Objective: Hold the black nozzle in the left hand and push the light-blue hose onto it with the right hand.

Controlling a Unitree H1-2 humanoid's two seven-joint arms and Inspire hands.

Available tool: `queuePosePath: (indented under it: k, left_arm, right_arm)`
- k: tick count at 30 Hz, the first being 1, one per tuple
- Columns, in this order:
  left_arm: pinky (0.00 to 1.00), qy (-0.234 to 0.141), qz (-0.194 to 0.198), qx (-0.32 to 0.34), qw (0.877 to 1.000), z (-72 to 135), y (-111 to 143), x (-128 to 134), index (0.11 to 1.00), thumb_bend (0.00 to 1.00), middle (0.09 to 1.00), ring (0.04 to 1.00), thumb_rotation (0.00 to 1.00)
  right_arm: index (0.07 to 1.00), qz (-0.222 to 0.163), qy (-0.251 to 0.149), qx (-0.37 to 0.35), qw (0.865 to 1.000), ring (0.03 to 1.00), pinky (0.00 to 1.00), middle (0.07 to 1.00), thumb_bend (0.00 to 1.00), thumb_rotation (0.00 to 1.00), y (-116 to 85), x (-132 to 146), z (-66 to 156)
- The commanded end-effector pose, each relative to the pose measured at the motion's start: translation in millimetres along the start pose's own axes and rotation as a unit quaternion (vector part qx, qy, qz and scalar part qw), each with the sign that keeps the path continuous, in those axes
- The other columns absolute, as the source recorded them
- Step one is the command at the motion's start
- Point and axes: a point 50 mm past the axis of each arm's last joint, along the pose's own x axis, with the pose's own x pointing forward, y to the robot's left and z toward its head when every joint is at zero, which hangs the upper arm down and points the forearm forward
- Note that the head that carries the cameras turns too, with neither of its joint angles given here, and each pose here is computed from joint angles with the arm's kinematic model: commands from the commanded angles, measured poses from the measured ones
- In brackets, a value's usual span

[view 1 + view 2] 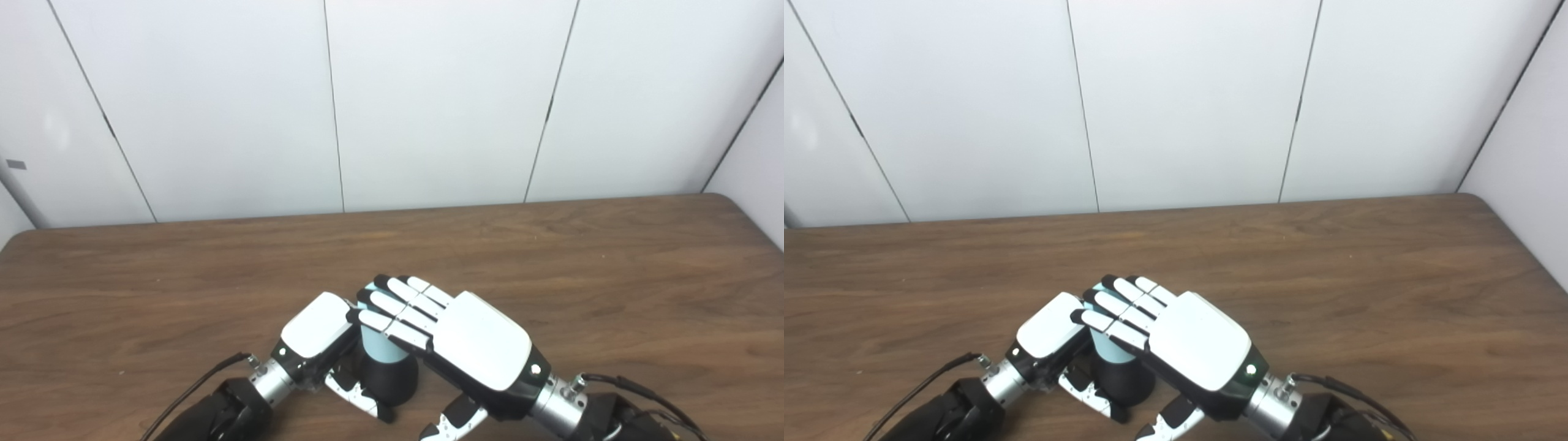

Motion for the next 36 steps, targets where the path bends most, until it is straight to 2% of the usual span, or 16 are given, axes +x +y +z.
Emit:
queuePosePath:
  k: [1,9,17,20,24,29,36]
  left_arm:
    - [0.08,0.034,-0.061,-0.073,0.995,27.6,-73.0,-31.5,0.482,0.52,0.471,0.131,0.00]
    - [0.08,0.032,-0.062,-0.072,0.995,27.6,-73.0,-31.4,0.482,0.52,0.471,0.131,0.00]
    - [0.08,0.034,-0.059,-0.072,0.995,26.9,-73.3,-31.9,0.482,0.52,0.471,0.132,0.00]
    - [0.08,0.036,-0.061,-0.072,0.995,26.3,-73.6,-32.1,0.482,0.52,0.471,0.131,0.00]
    - [0.08,0.036,-0.062,-0.071,0.995,25.9,-73.9,-32.0,0.482,0.52,0.471,0.123,0.00]
    - [0.08,0.037,-0.065,-0.069,0.995,25.1,-74.6,-31.3,0.482,0.52,0.471,0.126,0.00]
    - [0.08,0.037,-0.061,-0.067,0.995,24.6,-74.5,-30.5,0.482,0.52,0.471,0.131,0.00]
  right_arm:
    - [0.894,0.109,0.009,0.019,0.994,0.938,0.90,0.934,0.88,0.85,34.0,-11.8,-1.9]
    - [0.929,0.111,0.015,0.019,0.994,0.966,0.97,0.961,0.88,0.88,31.5,-5.8,-3.6]
    - [0.914,0.104,0.016,0.023,0.994,0.960,0.96,0.954,0.88,0.87,31.2,-6.2,-3.6]
    - [0.910,0.088,0.013,0.030,0.996,0.956,0.95,0.947,0.88,0.85,30.2,-7.2,-3.5]
    - [0.918,0.050,0.008,0.039,0.998,0.956,0.95,0.952,0.88,0.85,24.4,-6.4,-2.4]
    - [0.950,-0.027,-0.001,0.057,0.998,0.998,1.00,0.985,0.89,0.83,12.5,-3.5,-0.2]
    - [0.939,-0.145,-0.016,0.075,0.987,0.967,1.00,0.972,0.86,0.84,10.4,-2.8,-2.1]
